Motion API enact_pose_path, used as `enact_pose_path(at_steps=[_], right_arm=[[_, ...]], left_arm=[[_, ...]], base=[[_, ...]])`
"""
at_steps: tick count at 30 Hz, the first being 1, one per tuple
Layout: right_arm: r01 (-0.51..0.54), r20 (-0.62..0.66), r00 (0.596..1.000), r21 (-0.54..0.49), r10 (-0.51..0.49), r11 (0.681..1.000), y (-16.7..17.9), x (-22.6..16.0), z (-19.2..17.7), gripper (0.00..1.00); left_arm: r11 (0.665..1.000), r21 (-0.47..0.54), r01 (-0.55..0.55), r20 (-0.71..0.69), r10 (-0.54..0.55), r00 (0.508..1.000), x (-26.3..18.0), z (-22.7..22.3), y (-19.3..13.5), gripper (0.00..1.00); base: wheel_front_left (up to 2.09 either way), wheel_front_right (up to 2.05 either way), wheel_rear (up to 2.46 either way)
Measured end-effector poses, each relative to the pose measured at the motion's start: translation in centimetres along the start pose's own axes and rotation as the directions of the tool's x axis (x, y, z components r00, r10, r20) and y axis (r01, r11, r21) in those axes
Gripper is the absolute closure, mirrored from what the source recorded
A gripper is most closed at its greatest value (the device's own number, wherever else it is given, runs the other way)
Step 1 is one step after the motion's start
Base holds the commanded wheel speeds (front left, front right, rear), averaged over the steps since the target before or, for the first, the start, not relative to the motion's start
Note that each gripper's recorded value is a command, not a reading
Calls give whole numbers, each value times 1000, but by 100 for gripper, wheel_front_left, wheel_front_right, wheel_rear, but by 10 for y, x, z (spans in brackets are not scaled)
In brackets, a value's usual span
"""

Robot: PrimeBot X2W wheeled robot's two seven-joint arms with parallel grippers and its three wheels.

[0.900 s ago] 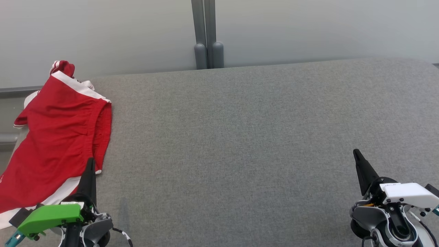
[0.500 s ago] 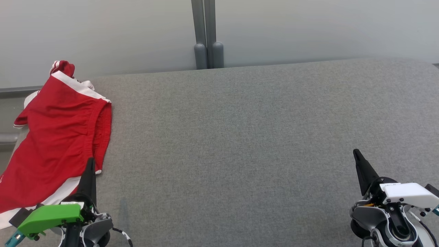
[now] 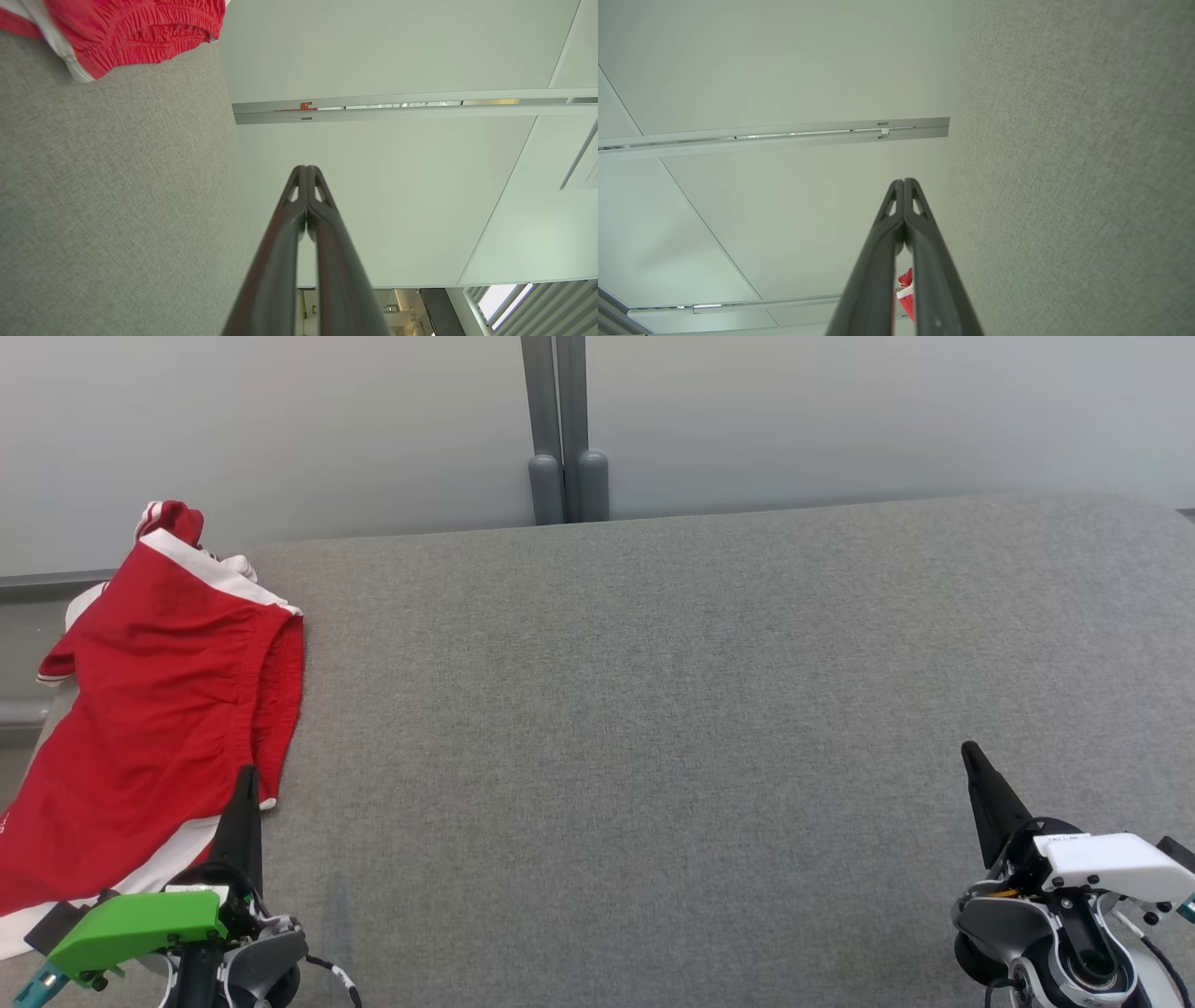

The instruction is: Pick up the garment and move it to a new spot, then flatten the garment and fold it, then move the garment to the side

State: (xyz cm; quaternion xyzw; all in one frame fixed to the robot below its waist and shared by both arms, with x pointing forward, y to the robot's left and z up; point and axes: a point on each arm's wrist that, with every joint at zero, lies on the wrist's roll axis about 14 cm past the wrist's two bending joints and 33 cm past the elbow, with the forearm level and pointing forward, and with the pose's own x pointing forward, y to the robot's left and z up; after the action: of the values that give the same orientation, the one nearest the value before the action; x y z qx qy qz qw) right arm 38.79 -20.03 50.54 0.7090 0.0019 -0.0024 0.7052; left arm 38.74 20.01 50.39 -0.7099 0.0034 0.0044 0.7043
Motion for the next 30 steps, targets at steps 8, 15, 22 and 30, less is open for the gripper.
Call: enact_pose_path(at_steps=[8,15,22,30], right_arm=[[0,0,1000,0,0,1000,0,0,0,100],[4,0,1000,1,-4,1000,-1,0,0,0],[107,2,994,20,-107,994,-36,-17,-4,0],[103,15,995,-13,-103,995,-35,-16,-6,0]], left_arm=[[1000,0,0,0,0,1000,0,0,0,100],[1000,-1,-4,0,4,1000,0,0,1,0],[993,-19,-115,0,115,993,-18,-4,39,0],[995,7,-103,13,103,995,-17,-7,35,0]], base=[[0,0,0],[0,0,0],[0,0,0],[0,0,0]])
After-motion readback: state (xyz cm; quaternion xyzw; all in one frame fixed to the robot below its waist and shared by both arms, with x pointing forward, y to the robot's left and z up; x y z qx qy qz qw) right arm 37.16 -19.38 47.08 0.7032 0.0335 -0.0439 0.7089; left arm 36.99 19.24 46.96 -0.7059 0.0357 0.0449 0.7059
